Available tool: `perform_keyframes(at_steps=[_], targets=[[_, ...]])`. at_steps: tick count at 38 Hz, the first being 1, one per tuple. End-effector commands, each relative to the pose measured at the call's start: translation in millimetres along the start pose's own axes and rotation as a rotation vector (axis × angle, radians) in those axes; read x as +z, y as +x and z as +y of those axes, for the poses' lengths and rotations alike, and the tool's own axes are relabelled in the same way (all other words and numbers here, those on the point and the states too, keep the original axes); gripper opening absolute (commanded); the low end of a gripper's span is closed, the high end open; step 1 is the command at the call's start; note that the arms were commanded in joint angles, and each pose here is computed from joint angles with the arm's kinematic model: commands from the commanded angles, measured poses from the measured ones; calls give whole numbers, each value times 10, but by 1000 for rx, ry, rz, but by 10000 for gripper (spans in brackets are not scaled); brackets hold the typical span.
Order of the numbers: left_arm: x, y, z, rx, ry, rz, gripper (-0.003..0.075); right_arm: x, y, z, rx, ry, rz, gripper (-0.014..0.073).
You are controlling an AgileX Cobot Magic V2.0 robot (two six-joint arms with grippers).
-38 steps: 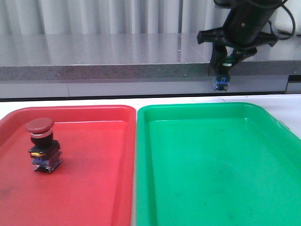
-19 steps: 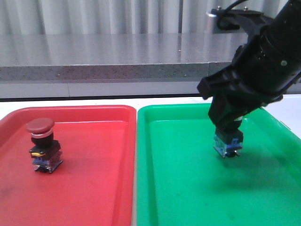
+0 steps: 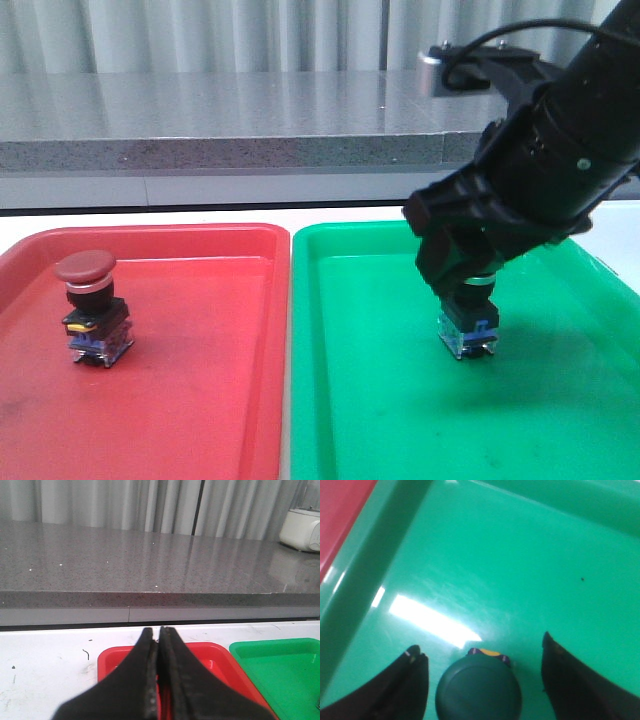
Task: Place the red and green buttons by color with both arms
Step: 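Open the right gripper and raise it away from the green button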
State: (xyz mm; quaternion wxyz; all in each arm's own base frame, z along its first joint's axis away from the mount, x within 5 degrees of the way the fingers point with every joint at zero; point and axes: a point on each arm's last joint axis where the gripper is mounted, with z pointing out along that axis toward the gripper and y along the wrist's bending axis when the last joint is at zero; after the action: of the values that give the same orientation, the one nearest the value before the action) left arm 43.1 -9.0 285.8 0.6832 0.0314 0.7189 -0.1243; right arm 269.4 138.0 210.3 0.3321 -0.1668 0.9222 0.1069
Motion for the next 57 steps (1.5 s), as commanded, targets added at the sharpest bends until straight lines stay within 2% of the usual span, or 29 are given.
perform_keyframes(at_steps=[1,3,5,8,10,13,17,24,30,34,42,57], targets=[[-15,-153,-25,-14,18,-97,-20,-411,-342,49,-16,-21,-199,580],[-15,-153,-25,-14,18,-97,-20,-678,-515,36,-9,-22,-285,577],[-15,-153,-25,-14,18,-97,-20,-910,-675,-35,8,-5,-343,529],[-15,-153,-25,-14,18,-97,-20,-1217,-805,-251,58,55,-402,360],[-15,-153,-25,-14,18,-97,-20,-1392,-781,-420,98,107,-416,213],[-15,-153,-25,-14,18,-97,-20,-1599,-652,-616,145,182,-401,56],[-15,-153,-25,-14,18,-97,-20,-1826,-356,-677,174,233,-462,-29],[-15,-153,-25,-14,18,-97,-20,-2067,451,-514,138,258,-586,-36],[-15,-153,-25,-14,18,-97,-20,-2150,910,-434,93,286,-655,-36],[-15,-153,-25,-14,18,-97,-20,-2215,1104,-387,83,289,-719,-36],[-15,-153,-25,-14,18,-97,-20,-2344,1248,-333,71,293,-807,-36],[-15,-153,-25,-14,18,-97,-20,-2345,1249,-332,71,292,-807,-36]])
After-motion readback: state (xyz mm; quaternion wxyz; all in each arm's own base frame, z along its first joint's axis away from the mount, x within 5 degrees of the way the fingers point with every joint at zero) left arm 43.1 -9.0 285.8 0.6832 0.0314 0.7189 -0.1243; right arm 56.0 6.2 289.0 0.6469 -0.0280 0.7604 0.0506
